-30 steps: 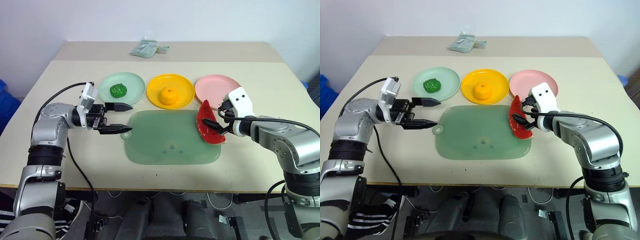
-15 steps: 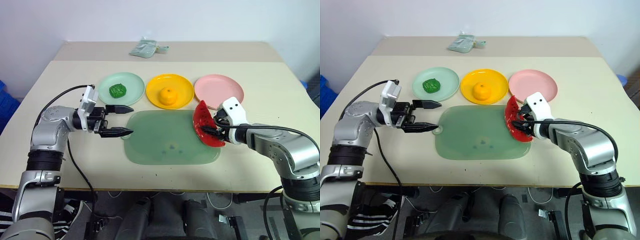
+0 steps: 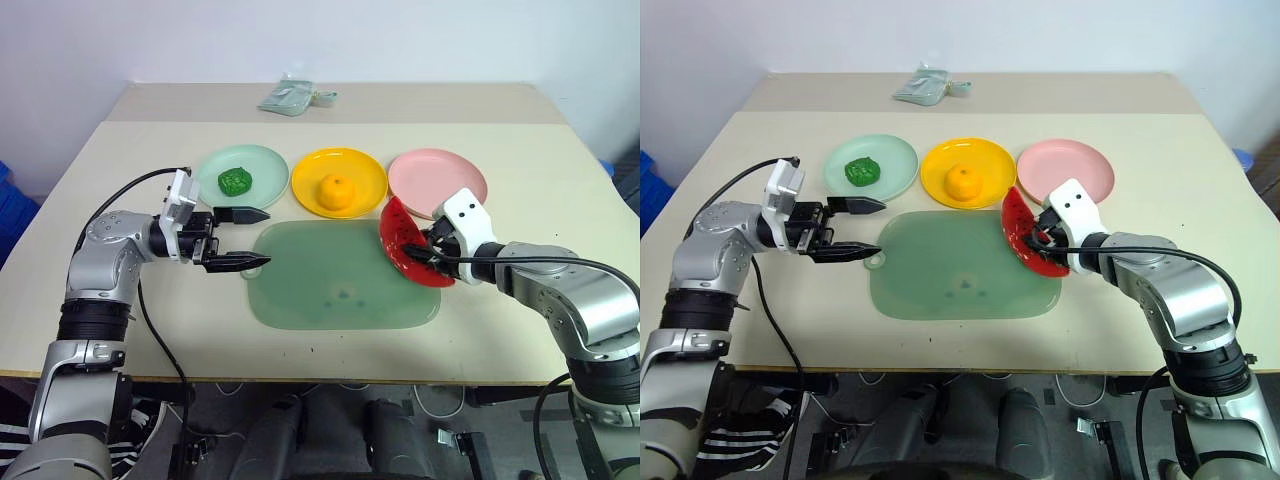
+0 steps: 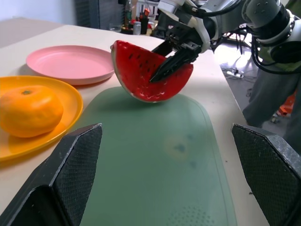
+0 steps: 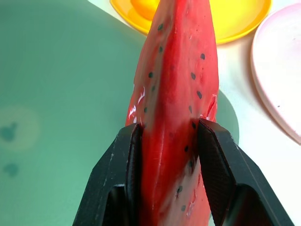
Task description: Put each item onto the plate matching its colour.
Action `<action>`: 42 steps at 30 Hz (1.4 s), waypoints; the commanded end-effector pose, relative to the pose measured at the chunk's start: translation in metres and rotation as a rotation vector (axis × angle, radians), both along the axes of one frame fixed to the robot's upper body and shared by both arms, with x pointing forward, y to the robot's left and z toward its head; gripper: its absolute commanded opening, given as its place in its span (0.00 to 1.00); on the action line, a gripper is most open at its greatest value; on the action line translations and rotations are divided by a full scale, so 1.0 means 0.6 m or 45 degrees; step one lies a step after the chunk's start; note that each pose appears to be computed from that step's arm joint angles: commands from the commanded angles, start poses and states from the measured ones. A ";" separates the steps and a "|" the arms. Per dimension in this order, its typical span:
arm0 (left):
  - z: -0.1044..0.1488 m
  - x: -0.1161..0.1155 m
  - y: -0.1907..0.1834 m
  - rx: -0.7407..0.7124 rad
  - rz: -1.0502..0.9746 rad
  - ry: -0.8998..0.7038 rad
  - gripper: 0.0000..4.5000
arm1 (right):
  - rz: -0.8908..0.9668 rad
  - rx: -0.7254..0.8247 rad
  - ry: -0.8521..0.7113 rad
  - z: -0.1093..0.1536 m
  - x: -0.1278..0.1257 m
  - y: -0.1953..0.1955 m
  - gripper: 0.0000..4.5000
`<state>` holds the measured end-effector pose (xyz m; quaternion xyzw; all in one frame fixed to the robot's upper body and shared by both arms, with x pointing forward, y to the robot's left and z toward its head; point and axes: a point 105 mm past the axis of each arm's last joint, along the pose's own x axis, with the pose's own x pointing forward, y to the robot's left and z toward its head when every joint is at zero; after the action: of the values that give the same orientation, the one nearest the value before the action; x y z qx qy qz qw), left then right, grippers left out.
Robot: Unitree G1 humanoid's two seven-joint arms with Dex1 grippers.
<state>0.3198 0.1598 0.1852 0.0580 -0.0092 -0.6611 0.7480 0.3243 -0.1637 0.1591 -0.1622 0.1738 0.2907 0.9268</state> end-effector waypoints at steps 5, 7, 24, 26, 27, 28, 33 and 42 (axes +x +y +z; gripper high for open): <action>0.023 0.004 -0.005 -0.041 -0.008 -0.053 1.00 | -0.180 -0.020 -0.314 0.088 0.067 -0.035 0.29; 0.022 0.007 -0.010 -0.045 -0.011 -0.053 1.00 | -0.249 -0.091 -0.371 0.096 0.097 -0.051 0.29; 0.022 -0.001 -0.006 -0.072 0.034 -0.056 1.00 | -0.476 -0.028 -0.609 0.137 0.225 -0.119 0.99; 0.021 -0.002 -0.006 -0.073 0.041 -0.057 1.00 | -0.413 0.015 -0.694 0.165 0.217 -0.107 0.99; 0.021 -0.002 -0.006 -0.075 0.041 -0.057 1.00 | -0.348 0.067 -0.715 0.175 0.210 -0.096 0.99; 0.022 -0.002 -0.005 -0.078 0.044 -0.061 1.00 | -0.277 0.136 -0.734 0.185 0.199 -0.083 0.99; 0.021 -0.004 -0.001 -0.076 0.044 -0.065 1.00 | 0.048 0.188 -0.815 0.194 0.121 -0.037 0.99; 0.030 -0.004 0.016 -0.060 0.038 -0.040 1.00 | 0.496 0.342 -0.610 0.167 -0.021 0.028 0.99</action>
<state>0.3181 0.1623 0.1865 0.0422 -0.0131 -0.6505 0.7583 0.3310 -0.1556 0.2441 -0.1342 -0.1021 0.4002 0.9008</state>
